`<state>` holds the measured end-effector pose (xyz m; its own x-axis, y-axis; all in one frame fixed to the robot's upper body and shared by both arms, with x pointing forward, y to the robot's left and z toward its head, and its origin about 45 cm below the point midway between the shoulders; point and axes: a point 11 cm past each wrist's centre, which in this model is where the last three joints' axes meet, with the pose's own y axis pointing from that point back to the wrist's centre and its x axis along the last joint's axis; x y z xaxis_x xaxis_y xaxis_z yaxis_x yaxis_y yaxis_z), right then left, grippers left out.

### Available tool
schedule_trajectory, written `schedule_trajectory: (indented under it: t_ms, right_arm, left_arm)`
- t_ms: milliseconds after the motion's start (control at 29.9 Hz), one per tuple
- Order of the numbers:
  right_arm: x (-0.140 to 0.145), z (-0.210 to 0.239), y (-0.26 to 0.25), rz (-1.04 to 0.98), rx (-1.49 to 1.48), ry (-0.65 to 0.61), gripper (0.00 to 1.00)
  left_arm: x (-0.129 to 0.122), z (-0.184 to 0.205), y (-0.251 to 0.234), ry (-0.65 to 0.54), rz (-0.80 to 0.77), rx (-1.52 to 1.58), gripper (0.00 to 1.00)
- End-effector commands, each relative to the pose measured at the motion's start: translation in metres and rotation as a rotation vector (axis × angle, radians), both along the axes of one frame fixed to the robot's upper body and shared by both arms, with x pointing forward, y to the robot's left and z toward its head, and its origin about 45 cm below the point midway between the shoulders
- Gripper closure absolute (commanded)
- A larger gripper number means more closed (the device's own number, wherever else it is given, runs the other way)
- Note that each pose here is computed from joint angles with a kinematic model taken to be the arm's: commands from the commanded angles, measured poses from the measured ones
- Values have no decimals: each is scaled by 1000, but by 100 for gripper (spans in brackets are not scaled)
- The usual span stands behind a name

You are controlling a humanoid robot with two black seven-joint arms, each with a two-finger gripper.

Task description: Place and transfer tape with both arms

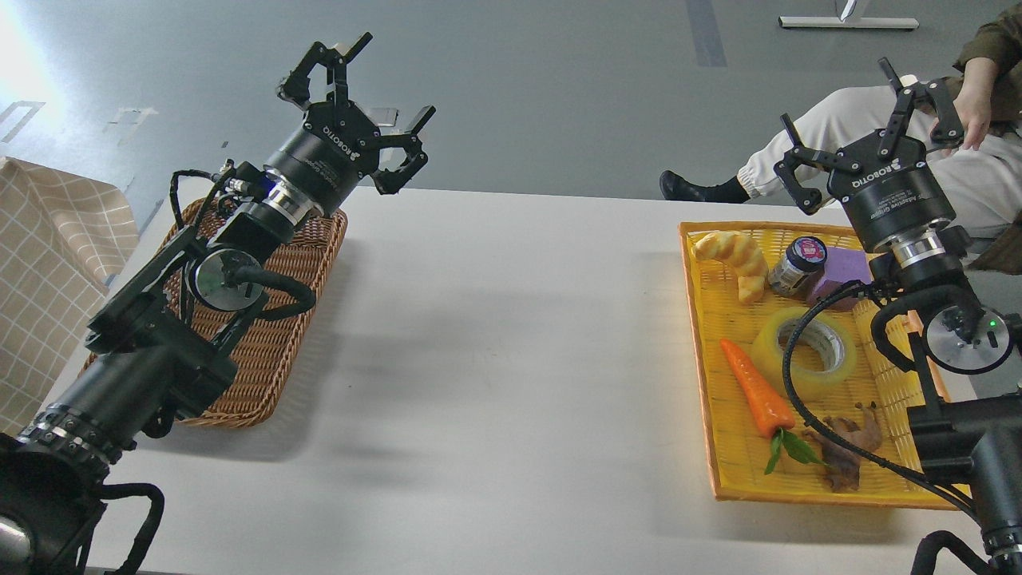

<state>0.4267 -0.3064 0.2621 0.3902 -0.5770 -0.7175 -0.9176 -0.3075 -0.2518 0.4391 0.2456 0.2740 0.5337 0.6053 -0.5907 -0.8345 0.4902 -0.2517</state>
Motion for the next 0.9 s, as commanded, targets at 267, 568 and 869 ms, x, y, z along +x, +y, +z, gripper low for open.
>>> schedule_trajectory:
  t_ms: [267, 568, 869]
  right_arm:
    - [-1, -1, -1, -1, 1, 1, 0]
    - [-1, 0, 0, -1, 1, 0, 0]
    - [-1, -1, -1, -1, 1, 1, 0]
  left_arm:
    - [0, 0, 0, -3, 1, 2, 2]
    - [0, 1, 0, -5, 1, 1, 2]
    - [0, 1, 0, -5, 2, -3, 2]
